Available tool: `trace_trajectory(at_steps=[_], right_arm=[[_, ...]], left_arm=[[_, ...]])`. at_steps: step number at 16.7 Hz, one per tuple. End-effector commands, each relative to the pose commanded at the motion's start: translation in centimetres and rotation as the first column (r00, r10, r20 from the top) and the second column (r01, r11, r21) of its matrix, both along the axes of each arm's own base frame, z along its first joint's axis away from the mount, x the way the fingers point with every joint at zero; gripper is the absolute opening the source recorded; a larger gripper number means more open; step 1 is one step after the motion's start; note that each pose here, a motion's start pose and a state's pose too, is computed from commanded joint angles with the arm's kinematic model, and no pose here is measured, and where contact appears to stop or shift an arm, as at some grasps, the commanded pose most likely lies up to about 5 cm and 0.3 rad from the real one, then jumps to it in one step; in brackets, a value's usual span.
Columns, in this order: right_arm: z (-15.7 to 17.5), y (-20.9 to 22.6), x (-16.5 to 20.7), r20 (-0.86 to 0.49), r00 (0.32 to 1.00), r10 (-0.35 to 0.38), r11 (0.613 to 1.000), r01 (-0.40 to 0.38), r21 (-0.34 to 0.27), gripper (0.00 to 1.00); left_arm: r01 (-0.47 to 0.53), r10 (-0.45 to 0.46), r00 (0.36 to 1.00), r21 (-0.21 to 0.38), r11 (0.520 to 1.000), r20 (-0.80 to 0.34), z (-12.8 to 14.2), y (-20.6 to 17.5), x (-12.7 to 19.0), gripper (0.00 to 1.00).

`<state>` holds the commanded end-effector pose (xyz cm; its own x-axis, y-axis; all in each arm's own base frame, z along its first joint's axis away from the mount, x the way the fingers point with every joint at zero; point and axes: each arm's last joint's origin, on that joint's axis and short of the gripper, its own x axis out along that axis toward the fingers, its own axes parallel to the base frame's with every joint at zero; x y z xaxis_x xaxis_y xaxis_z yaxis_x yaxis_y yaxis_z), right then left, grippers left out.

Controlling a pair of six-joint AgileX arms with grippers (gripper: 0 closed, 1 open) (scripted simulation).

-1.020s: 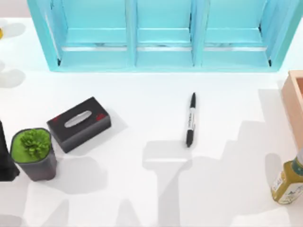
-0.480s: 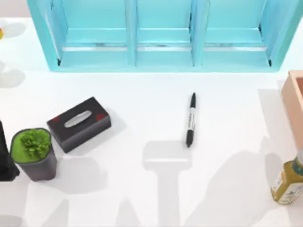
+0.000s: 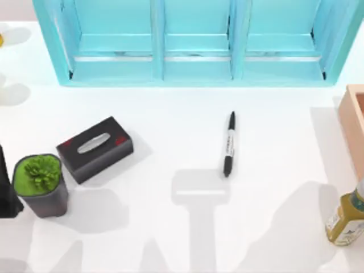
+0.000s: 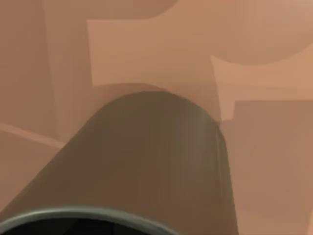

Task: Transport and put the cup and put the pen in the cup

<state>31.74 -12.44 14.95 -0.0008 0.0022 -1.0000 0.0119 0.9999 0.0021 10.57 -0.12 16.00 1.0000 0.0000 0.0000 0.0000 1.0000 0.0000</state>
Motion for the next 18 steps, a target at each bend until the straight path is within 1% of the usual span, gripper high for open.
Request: trace_trajectory(at_steps=[13, 14, 18], right_arm=[[0.0, 0.0, 0.0, 0.0, 1.0, 0.0, 1.0, 0.0, 0.0, 0.02], [0.0, 0.0, 0.0, 0.0, 1.0, 0.0, 1.0, 0.0, 0.0, 0.0], [0.0, 0.0, 0.0, 0.0, 1.0, 0.0, 1.0, 0.0, 0.0, 0.0]], left_arm=[[0.0, 0.0, 1.0, 0.0, 1.0, 0.0, 0.0, 0.0, 0.0, 1.0], [0.0, 0.0, 1.0, 0.0, 1.0, 0.0, 0.0, 0.0, 0.0, 1.0], [0.0, 0.0, 1.0, 0.0, 1.0, 0.0, 0.0, 0.0, 0.0, 1.0]])
